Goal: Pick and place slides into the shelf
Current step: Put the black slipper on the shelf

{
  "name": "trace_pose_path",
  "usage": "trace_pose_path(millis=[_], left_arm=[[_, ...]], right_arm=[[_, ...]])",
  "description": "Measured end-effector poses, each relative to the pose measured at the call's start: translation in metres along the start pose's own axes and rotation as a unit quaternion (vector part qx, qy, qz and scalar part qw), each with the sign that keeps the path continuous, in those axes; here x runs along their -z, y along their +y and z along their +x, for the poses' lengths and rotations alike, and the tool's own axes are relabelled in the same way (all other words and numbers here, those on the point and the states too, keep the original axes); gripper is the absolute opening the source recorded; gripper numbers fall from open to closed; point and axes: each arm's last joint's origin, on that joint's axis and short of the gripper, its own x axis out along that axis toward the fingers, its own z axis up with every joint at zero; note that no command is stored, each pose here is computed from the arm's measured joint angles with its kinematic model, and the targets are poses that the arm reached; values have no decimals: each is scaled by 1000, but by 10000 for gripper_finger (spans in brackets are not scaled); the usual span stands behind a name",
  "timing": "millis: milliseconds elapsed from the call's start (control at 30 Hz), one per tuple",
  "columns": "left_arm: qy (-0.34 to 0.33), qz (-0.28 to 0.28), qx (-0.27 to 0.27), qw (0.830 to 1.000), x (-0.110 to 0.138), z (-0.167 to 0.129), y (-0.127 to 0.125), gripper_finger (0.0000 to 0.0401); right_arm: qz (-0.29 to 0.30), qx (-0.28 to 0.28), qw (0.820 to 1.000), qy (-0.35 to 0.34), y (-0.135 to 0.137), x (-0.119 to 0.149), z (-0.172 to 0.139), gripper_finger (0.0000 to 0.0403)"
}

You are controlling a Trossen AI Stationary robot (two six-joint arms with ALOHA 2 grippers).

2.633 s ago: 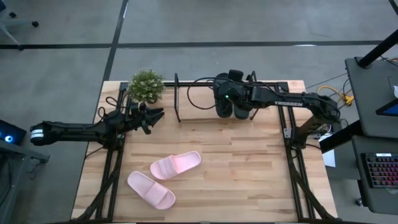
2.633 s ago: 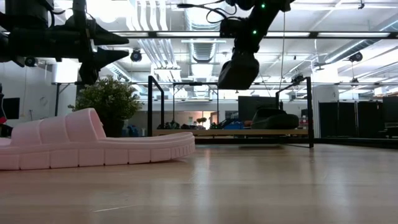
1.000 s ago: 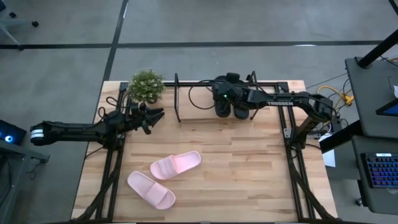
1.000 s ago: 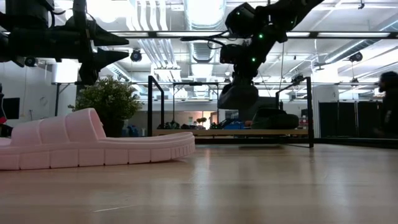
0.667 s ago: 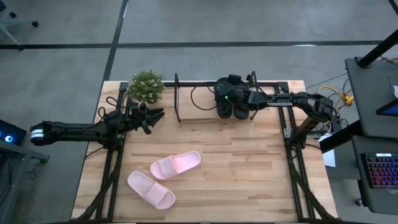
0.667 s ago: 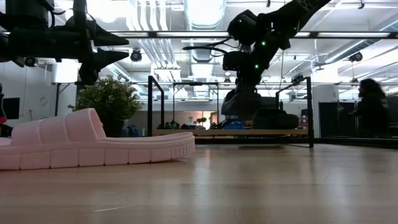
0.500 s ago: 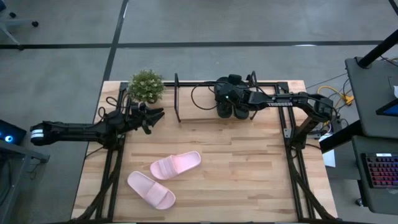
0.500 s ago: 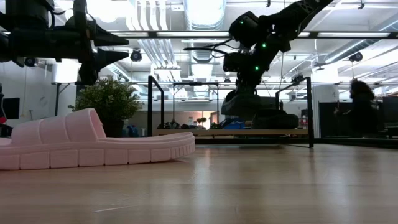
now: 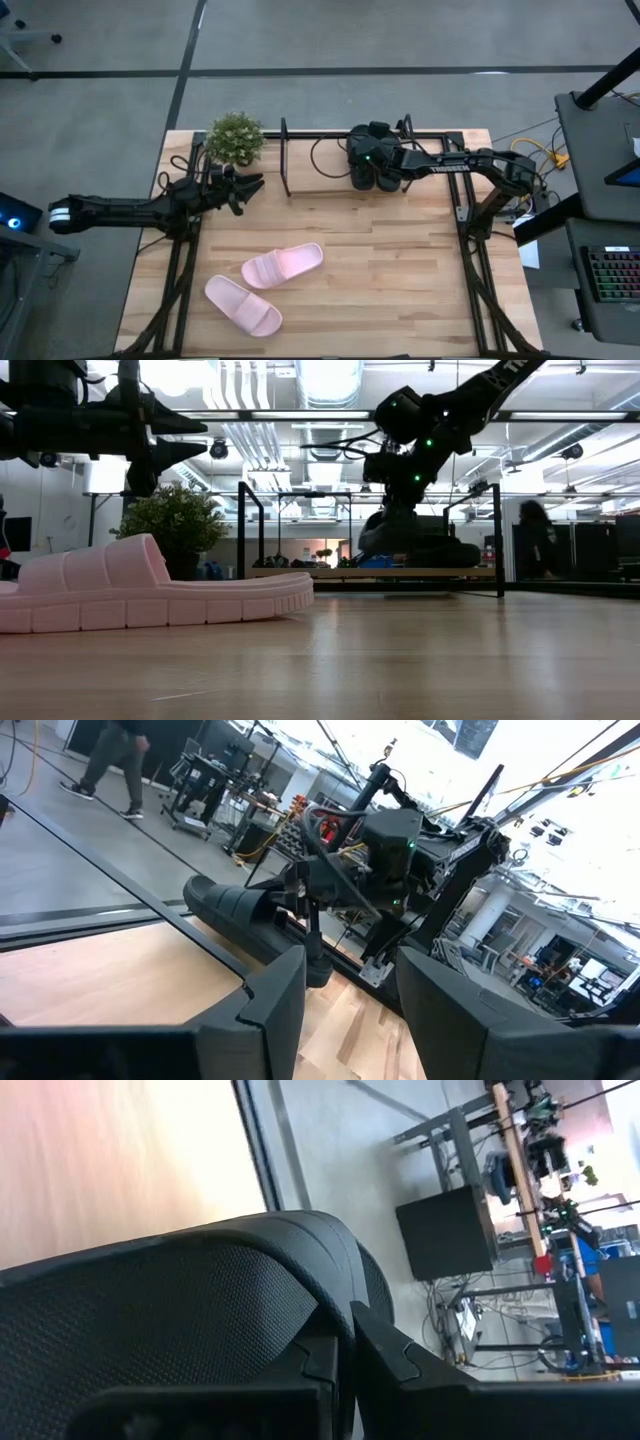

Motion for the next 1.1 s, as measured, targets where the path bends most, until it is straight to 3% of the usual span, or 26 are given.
trace_pose_path(millis=[533, 1100], left_arm=[[0, -1, 0, 1000, 0, 0, 0, 144], [-3, -1, -5, 1000, 0, 0, 0, 144]], right_arm=[[-30, -16, 999, 3, 15, 4, 21, 8], [-17, -1, 1000, 7, 9, 7, 25, 8]])
